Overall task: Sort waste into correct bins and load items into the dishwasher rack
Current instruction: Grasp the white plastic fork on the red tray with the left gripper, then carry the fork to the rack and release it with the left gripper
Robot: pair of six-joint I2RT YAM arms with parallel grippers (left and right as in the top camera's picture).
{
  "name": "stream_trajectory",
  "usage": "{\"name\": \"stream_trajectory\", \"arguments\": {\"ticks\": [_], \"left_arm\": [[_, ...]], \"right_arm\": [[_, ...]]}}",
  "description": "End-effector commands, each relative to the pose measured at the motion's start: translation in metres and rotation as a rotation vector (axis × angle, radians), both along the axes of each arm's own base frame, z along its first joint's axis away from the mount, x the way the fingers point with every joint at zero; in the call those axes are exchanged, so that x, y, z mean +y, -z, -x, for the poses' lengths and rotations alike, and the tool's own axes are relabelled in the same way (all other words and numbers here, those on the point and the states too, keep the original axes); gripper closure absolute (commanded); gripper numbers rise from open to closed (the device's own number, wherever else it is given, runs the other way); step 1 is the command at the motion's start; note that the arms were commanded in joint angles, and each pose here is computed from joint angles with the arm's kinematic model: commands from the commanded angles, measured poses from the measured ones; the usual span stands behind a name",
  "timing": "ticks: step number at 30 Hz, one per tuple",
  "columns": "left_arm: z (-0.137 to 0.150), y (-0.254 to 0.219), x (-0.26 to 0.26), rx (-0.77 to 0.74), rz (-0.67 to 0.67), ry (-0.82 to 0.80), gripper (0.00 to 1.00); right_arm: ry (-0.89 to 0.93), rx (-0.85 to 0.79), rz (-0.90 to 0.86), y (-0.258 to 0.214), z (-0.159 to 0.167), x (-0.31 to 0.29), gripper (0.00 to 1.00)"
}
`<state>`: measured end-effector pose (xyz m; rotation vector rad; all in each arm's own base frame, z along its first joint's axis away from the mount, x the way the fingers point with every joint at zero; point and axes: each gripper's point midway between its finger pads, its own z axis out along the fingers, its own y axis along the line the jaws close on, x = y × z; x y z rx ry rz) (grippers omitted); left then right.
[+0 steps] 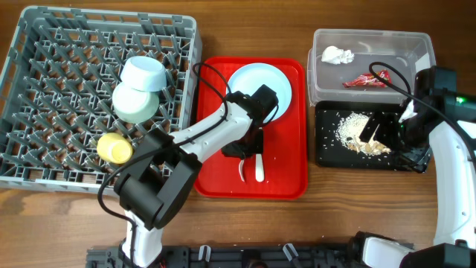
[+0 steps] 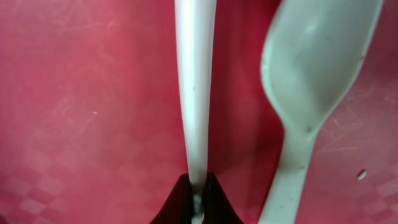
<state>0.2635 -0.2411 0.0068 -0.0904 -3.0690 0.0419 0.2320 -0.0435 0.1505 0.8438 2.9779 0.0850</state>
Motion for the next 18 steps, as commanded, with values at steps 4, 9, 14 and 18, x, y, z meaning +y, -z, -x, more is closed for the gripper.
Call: {"name": "stream_trajectory", "arguments": {"ticks": [4,9,14,18], "left_arm": [[-0.017,-0.055,0.022,-0.110,0.066,-0.005,0.96],[-0.037,-0.133,0.073,-0.285,0.126,0.004,0.96],[-0.058,-0.181,0.136,-0.468,0.094,0.031,0.96],[-0.082,-0.166,0.167,-0.465,0.042,0.051,0.96]], "right_arm": [[-0.013,-0.017,-0.006,-0.004,-0.002,0.001,0.00],[-0.013,-0.017,-0.003,-0.004,-0.002,0.000,0.00],[-0.013,-0.017,-0.003,-0.004,-0.002,0.000,0.00],[-0.014,-0.017,-0.003,-0.004,-0.002,0.000,0.00]]}}
